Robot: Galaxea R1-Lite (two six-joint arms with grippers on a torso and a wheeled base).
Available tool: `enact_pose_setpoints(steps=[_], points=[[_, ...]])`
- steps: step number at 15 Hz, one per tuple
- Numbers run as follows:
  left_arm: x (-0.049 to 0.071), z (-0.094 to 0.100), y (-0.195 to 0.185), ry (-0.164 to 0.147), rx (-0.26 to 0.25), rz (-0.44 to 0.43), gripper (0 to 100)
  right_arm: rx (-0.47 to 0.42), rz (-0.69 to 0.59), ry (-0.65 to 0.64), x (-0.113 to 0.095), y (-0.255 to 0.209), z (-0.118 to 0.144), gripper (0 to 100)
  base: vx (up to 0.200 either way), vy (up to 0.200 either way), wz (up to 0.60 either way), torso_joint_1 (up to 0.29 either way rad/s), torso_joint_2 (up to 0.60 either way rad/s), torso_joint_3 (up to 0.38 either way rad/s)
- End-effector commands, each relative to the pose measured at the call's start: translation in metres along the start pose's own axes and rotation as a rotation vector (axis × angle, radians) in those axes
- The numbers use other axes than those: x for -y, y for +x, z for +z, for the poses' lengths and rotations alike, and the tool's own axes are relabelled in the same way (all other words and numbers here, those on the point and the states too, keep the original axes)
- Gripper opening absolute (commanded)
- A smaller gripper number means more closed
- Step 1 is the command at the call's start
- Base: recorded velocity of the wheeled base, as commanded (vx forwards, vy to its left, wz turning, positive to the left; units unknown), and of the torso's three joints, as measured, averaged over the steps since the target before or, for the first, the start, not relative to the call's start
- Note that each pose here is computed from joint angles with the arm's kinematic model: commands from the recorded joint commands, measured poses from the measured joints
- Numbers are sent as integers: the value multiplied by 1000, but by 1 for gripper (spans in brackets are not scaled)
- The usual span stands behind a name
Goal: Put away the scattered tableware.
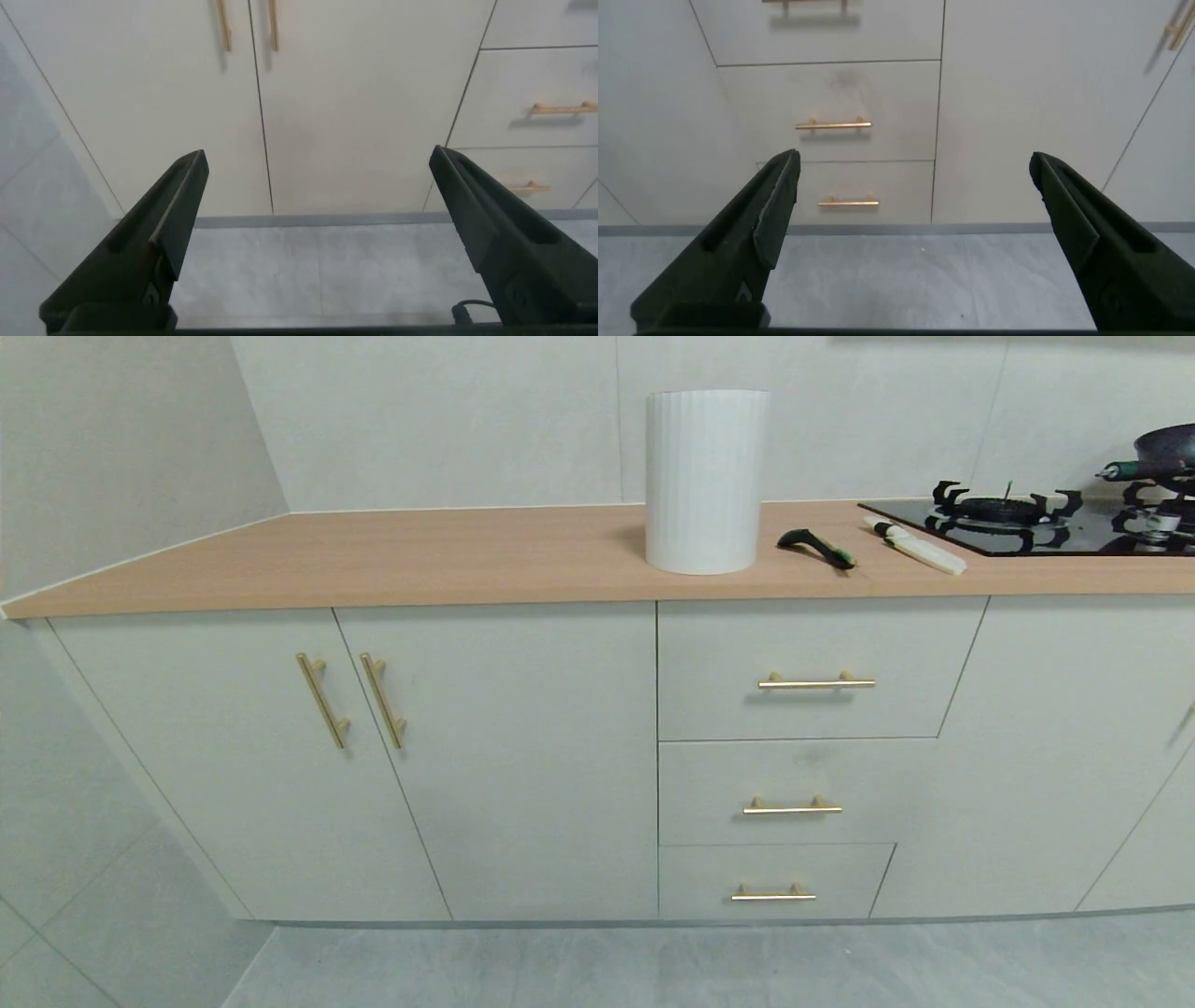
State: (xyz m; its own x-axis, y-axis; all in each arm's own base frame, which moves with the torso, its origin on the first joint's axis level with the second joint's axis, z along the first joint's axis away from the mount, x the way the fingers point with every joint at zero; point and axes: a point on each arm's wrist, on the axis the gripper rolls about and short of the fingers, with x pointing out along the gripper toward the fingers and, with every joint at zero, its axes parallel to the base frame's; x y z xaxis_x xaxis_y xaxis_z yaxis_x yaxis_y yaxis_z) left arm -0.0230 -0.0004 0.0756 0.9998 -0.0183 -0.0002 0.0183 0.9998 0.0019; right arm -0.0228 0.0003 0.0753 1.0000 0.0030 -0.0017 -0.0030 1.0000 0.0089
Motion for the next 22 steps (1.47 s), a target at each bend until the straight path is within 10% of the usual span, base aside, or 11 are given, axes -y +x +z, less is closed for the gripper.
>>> enact_pose_setpoints(steps=[1,13,16,22], points=[[0,0,0,0,-1,0,100,-1,2,0,0,0,0,100,200,0,0,2,2,2],[0,0,0,1,-1,0,100,12,3,-11,0,0,3,100,17,0,0,1,0,1],[0,0,0,1,-1,0,100,66,127,57,-2,-6,57,100,0,0,0,0,0,0],[0,0,0,1,-1,0,100,-539,397,63,-20,107,91,100,0,0,0,0,0,0]])
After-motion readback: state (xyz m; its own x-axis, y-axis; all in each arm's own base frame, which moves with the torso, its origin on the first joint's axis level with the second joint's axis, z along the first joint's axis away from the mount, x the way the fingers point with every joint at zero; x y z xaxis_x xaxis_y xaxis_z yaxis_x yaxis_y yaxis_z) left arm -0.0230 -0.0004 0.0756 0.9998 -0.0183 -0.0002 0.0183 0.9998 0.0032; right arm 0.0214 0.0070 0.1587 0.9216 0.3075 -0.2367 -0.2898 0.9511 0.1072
